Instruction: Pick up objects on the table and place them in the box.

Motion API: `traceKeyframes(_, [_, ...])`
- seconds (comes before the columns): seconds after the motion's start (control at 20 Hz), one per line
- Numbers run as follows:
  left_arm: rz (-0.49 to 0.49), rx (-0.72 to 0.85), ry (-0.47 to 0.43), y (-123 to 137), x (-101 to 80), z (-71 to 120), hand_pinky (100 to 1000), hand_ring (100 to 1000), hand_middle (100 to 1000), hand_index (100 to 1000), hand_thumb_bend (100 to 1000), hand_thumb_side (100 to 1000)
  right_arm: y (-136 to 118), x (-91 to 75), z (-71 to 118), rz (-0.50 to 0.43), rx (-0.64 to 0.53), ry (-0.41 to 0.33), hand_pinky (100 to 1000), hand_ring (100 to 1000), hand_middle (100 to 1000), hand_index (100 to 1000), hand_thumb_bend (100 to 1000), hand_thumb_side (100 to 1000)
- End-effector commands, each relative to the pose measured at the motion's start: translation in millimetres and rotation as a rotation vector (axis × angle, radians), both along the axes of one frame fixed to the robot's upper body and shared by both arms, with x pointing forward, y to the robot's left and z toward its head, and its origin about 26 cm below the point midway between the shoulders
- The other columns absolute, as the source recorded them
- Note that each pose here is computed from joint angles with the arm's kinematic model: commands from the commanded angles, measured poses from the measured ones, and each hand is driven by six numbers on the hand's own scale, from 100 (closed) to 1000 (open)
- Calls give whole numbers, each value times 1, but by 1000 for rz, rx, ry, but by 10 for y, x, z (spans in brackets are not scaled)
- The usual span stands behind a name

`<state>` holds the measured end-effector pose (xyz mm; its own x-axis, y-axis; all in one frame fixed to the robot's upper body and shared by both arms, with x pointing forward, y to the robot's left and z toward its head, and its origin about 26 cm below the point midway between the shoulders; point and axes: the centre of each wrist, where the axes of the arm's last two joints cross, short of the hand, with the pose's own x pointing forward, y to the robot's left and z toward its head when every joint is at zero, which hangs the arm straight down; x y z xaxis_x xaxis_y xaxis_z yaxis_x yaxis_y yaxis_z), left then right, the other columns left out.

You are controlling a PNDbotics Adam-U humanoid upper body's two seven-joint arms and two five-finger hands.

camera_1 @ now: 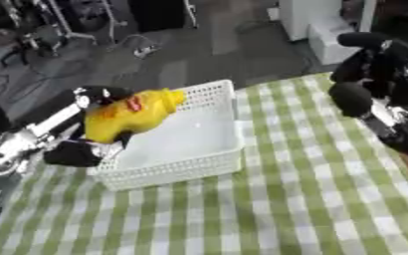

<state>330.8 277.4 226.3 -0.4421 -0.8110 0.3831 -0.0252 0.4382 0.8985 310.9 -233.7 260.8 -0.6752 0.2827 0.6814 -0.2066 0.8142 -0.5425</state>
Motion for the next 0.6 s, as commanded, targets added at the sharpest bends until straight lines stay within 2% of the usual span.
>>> traceKeyframes(0.05, [47,23,-55,152,57,146,100,100,100,291,100,296,-12,-27,69,3,-8,-24,350,527,536,842,794,605])
traceKeyframes(0.6, [139,92,-81,388,499,136,100,100,100,278,100,298,16,-26,63,18,-9,-19,350,527,535,842,795,604])
